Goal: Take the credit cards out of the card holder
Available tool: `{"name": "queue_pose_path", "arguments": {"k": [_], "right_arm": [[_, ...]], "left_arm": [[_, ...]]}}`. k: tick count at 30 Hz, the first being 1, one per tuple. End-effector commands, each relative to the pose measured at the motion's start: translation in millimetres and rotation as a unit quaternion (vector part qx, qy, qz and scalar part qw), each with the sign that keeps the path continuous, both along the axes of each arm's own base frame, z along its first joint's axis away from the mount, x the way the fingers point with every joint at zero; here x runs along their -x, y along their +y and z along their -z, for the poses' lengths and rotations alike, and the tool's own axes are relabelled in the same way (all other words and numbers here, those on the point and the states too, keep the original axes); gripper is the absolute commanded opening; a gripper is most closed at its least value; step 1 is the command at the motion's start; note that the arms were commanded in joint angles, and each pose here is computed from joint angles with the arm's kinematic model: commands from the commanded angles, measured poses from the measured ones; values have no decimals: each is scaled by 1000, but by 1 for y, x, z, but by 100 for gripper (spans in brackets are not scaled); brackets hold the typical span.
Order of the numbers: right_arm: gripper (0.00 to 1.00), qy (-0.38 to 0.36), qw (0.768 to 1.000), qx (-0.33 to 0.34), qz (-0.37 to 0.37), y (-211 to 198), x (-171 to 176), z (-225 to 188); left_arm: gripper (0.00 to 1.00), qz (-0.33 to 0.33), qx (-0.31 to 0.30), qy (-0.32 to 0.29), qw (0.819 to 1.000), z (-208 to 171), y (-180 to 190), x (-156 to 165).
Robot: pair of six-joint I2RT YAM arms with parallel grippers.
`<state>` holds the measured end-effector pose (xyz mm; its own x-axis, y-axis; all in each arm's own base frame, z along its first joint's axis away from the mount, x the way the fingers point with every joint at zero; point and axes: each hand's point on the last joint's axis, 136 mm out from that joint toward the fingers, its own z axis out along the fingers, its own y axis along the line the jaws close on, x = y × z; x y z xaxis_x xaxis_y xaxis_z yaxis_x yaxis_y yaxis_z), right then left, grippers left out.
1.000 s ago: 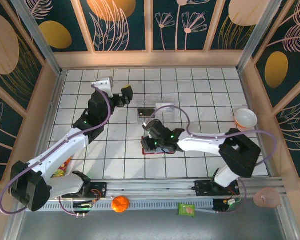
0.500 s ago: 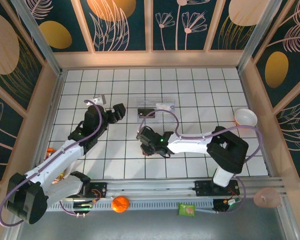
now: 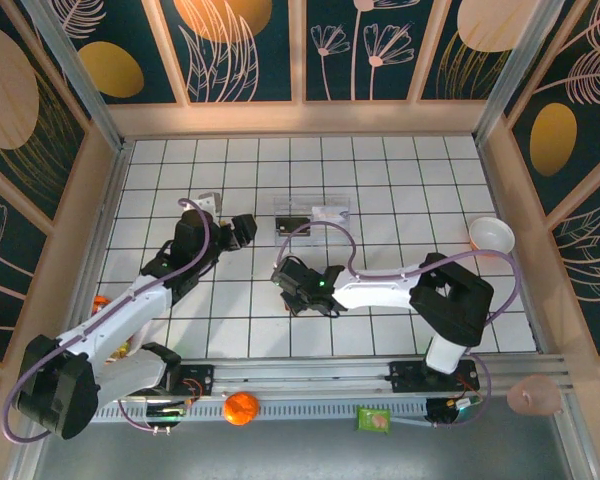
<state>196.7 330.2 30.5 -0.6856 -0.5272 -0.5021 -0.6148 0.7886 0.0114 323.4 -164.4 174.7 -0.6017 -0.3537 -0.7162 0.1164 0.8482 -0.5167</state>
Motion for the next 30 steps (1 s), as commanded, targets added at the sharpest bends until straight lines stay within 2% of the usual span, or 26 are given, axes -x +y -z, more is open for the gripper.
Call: {"name": "queue_pose_path", "arguments": {"k": [1, 7, 11, 19, 25, 30], "right_arm": [[2, -10, 999, -44, 10, 0, -4, -15], [0, -6, 990, -141, 22, 5, -8, -40], [0, 4, 985, -171, 31, 8, -10, -45], [0, 15, 983, -177, 46, 6, -9, -40], [0, 23, 982, -177, 57, 4, -7, -35], [0, 24, 983, -163, 86, -7, -10, -29]], "left_arm": [[72, 46, 26, 35, 998, 23, -16, 13], [41, 112, 30, 98, 988, 64, -51, 44], [36, 171, 35, 134, 976, 85, -79, 69], [10, 211, 8, 204, 956, 129, -90, 91], [0, 221, -7, 229, 948, 144, -93, 99], [0, 204, -55, 262, 942, 168, -78, 104]]}}
